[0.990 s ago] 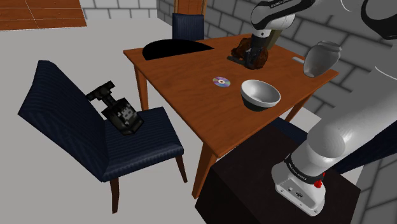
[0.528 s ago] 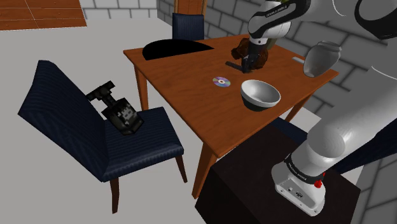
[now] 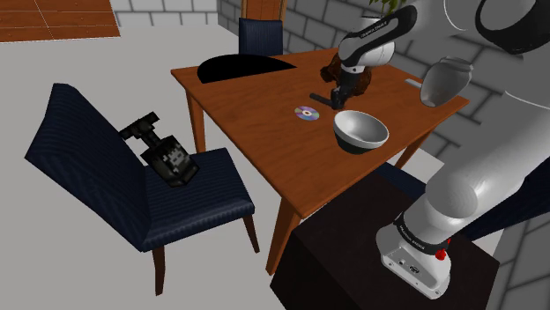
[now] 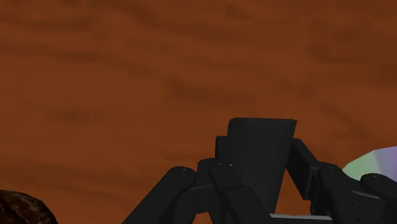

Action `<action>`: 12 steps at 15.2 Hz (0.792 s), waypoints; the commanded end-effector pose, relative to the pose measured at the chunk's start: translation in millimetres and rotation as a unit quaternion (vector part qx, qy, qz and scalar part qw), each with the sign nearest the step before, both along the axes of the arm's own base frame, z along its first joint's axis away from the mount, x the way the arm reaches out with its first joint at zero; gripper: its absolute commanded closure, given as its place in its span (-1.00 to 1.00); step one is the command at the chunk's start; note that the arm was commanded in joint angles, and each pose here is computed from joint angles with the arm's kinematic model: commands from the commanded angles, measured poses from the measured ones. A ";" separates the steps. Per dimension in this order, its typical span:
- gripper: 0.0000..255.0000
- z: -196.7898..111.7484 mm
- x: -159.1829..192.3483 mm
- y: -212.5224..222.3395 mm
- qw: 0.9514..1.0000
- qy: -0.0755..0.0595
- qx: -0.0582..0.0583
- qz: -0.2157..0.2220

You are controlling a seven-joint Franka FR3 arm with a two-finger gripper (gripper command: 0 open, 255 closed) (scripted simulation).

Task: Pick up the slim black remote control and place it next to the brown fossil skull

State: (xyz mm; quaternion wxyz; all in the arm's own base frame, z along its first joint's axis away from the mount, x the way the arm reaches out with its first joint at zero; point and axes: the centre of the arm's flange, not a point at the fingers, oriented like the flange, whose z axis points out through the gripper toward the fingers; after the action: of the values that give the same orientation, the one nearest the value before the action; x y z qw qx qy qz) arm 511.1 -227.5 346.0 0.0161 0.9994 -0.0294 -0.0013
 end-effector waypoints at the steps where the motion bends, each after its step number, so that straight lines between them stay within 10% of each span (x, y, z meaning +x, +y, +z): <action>1: 1.00 -9.7 -1.2 1.2 1.000 0.000 0.000 0.000; 10: 1.00 -19.5 -1.2 1.2 1.000 0.000 0.000 0.000; 11: -1.00 -19.5 -1.3 1.2 1.000 0.000 0.000 0.000; 12: -1.00 -19.5 -1.2 1.2 1.000 0.000 0.000 0.000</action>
State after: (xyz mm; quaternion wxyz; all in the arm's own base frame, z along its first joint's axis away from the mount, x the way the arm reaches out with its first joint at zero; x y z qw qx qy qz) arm 509.9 -226.4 326.5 0.0162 0.9994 -0.0294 -0.0010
